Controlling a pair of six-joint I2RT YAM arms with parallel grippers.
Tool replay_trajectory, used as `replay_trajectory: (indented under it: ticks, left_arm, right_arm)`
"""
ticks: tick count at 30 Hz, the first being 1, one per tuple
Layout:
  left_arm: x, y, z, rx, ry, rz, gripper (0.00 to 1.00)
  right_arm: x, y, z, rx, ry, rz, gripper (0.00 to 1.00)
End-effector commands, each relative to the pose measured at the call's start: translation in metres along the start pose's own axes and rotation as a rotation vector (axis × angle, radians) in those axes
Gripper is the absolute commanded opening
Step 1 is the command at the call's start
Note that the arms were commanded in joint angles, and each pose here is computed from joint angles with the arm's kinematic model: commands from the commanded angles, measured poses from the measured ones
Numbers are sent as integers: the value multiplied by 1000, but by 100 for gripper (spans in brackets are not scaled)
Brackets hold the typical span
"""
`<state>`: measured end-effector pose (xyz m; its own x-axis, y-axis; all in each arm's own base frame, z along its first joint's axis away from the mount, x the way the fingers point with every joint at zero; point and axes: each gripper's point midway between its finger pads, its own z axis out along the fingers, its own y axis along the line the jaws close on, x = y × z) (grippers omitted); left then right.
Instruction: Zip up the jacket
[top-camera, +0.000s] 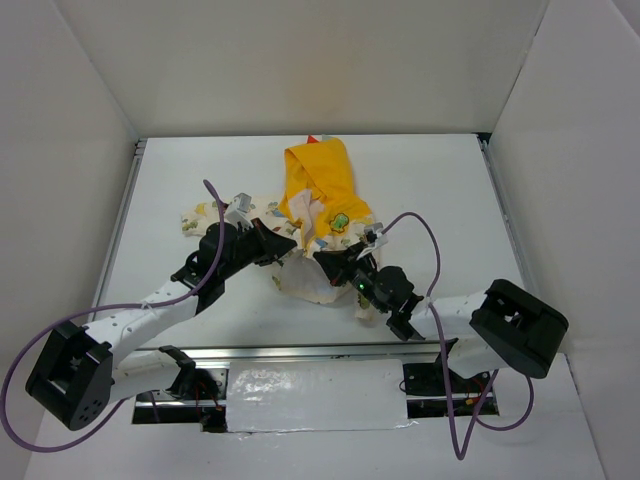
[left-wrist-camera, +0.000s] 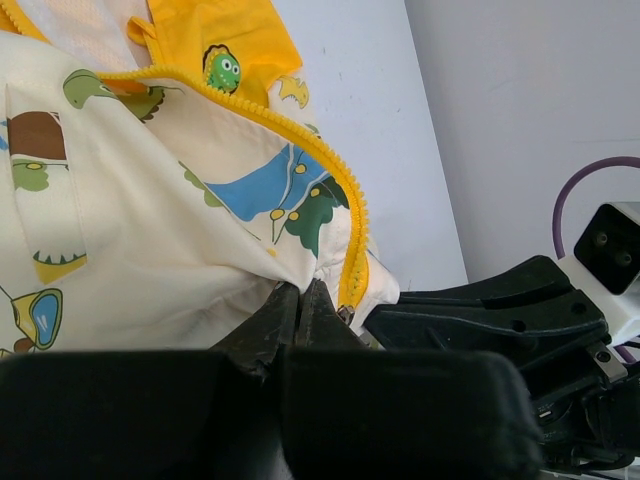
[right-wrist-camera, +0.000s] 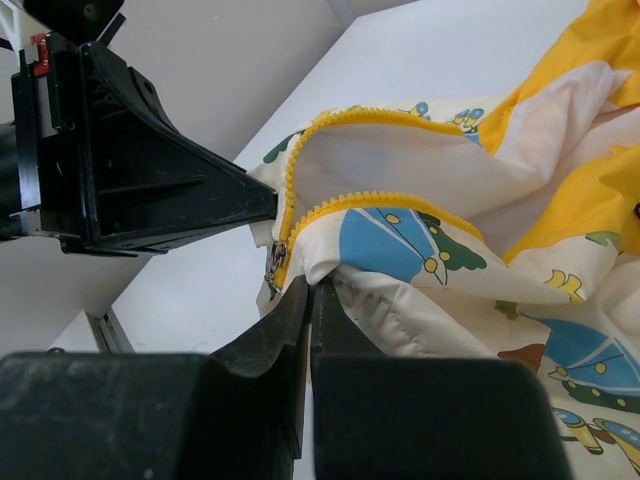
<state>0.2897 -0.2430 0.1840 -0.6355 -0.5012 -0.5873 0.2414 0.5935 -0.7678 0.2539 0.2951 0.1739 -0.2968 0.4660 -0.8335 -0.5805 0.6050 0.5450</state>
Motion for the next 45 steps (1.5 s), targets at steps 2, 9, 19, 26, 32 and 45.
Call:
replay_trajectory:
  ticks: [2, 9, 19, 26, 32, 45]
  left_arm:
    - [-10, -15, 0, 62, -28, 14, 0]
    - [-10, -16, -2, 63, -31, 20, 0]
    - [-4, -11, -1, 57, -17, 23, 0]
    - [-3, -8, -1, 47, -13, 34, 0]
    - [-1, -5, -1, 37, -8, 38, 0]
    - [-2, -6, 0, 40, -7, 44, 0]
  right_arm:
    - [-17, 11, 11, -15, -59, 0, 0]
    - [-17, 8, 13, 1, -61, -8, 0]
    - [-23, 6, 13, 8, -71, -20, 0]
    - [-24, 7, 12, 4, -72, -26, 0]
    - [-24, 6, 12, 6, -68, -30, 0]
    - [-26, 6, 11, 8, -71, -41, 0]
